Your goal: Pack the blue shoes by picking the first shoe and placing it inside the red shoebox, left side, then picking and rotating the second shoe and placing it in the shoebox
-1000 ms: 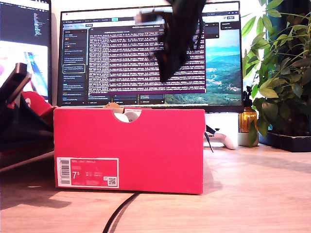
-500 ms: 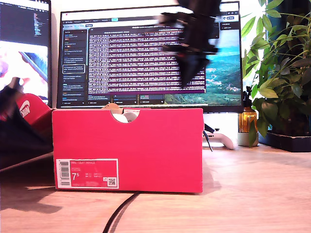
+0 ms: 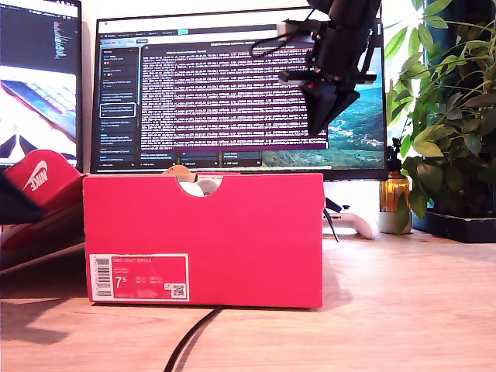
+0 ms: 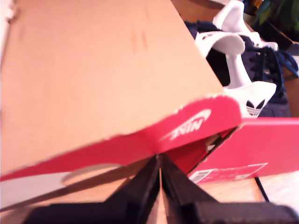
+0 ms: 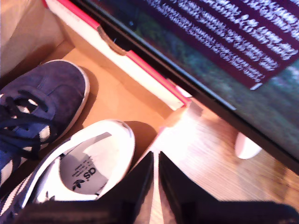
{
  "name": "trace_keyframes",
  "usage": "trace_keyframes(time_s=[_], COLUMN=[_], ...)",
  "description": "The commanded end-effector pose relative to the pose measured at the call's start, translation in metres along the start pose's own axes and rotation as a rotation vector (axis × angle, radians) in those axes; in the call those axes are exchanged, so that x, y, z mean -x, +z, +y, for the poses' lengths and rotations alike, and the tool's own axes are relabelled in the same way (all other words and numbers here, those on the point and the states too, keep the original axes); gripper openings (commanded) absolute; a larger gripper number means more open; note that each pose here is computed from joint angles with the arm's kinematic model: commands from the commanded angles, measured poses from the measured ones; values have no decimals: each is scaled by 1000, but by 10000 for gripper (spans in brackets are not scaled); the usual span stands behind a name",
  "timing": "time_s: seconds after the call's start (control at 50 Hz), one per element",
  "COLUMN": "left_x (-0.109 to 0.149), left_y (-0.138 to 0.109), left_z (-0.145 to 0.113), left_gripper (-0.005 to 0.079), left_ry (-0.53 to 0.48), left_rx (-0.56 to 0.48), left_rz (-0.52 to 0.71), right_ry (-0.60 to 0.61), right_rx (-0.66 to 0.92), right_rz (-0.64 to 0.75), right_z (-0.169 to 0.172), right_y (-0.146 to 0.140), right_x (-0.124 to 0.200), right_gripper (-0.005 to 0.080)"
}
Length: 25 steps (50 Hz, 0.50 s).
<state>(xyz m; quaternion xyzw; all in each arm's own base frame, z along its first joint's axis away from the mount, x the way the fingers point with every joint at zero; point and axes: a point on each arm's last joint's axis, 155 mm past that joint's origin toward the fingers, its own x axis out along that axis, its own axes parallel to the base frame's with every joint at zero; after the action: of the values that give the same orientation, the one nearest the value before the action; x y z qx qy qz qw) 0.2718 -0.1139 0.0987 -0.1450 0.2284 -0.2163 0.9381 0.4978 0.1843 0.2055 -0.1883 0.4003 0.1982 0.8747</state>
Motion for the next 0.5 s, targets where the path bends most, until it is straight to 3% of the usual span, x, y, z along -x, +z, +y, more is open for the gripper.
trace_keyframes(time_s=[0.0,0.48], left_x=[4,30], left_y=[11,33], left_z=[4,34], left_gripper=[-20,-20], left_ry=[23,162], left_rx=[-13,-42], left_rz=[-37,-133], right_ry=[-10,-51], right_rx=[-18,-93], right_rz=[-5,8], right_z=[-10,-37], right_y=[-4,-40], right_x=[12,19], right_gripper=[-13,-13])
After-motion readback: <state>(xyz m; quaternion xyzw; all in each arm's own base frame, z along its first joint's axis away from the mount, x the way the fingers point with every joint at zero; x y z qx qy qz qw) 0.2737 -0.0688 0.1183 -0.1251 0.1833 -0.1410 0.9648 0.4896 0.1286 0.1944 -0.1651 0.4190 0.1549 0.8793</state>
